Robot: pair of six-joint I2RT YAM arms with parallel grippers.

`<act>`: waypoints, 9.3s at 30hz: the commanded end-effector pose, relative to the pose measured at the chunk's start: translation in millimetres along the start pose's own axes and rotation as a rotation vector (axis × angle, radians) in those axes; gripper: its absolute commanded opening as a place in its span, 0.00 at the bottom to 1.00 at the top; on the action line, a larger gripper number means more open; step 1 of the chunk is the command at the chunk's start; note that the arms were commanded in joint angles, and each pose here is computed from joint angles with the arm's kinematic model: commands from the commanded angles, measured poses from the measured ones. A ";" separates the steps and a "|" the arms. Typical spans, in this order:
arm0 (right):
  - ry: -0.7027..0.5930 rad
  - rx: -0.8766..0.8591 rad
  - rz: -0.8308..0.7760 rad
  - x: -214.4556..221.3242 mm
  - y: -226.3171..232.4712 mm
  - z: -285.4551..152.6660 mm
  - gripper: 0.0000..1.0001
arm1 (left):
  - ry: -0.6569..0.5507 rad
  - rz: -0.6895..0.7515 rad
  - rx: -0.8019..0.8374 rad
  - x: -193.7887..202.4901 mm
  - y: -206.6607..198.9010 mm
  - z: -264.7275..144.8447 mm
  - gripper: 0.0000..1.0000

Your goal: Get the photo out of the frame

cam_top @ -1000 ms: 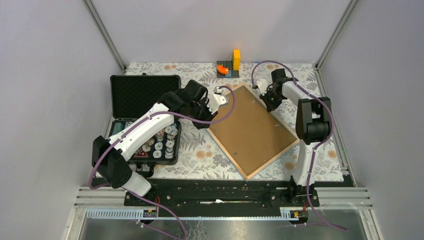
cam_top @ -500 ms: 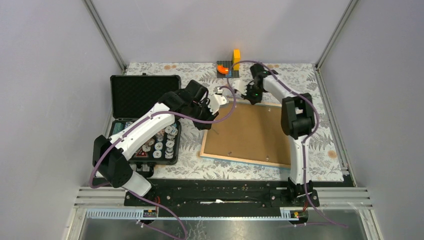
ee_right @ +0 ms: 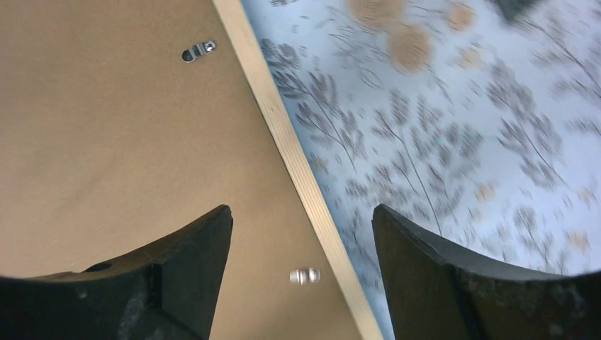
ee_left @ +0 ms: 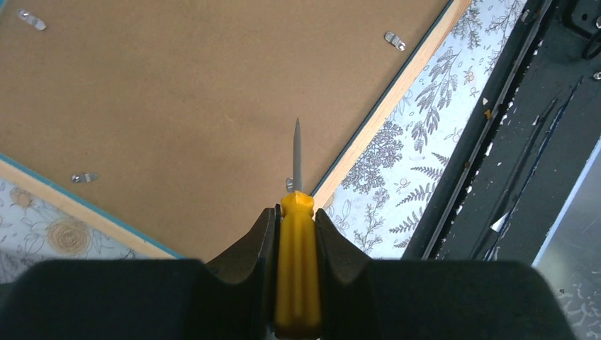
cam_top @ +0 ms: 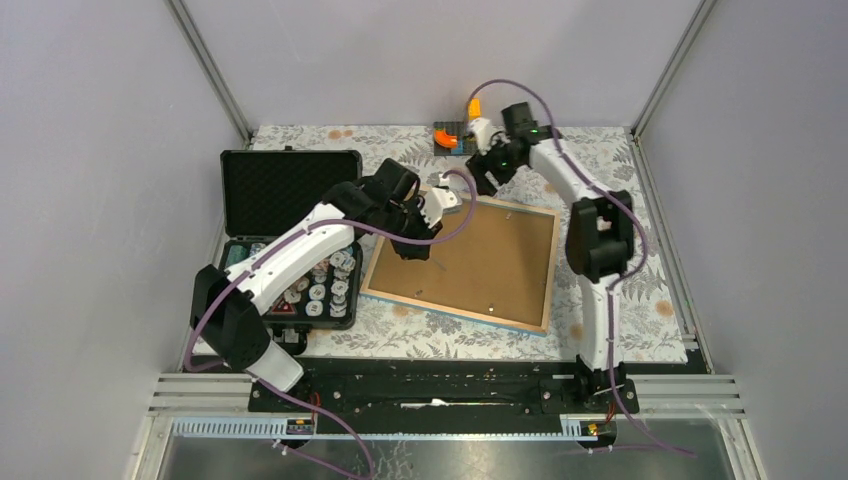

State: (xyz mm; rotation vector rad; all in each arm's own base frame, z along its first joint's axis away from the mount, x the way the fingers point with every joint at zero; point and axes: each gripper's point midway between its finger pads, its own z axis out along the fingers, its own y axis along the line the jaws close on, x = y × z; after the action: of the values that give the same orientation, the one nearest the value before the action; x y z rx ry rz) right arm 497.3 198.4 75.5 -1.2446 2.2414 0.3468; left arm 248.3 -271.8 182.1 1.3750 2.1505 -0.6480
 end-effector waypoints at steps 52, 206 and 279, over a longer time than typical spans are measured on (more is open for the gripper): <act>0.070 0.049 1.082 218.8 33.1 -74.4 0.29 | -0.197 0.100 0.091 -135.7 -87.6 178.9 0.00; 0.057 0.220 1.065 262.9 -25.9 -128.5 0.17 | -0.028 -0.001 -0.924 65.0 163.5 -20.5 0.00; -0.135 0.075 1.108 197.8 1.6 -183.7 0.15 | -0.153 0.857 -0.609 -4.3 -130.4 153.6 0.93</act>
State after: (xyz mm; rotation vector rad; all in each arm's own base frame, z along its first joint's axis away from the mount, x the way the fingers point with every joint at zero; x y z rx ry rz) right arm 350.1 -42.0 79.1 0.2017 2.6621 0.5911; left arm 124.9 -396.5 63.5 1.8705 1.2393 0.1054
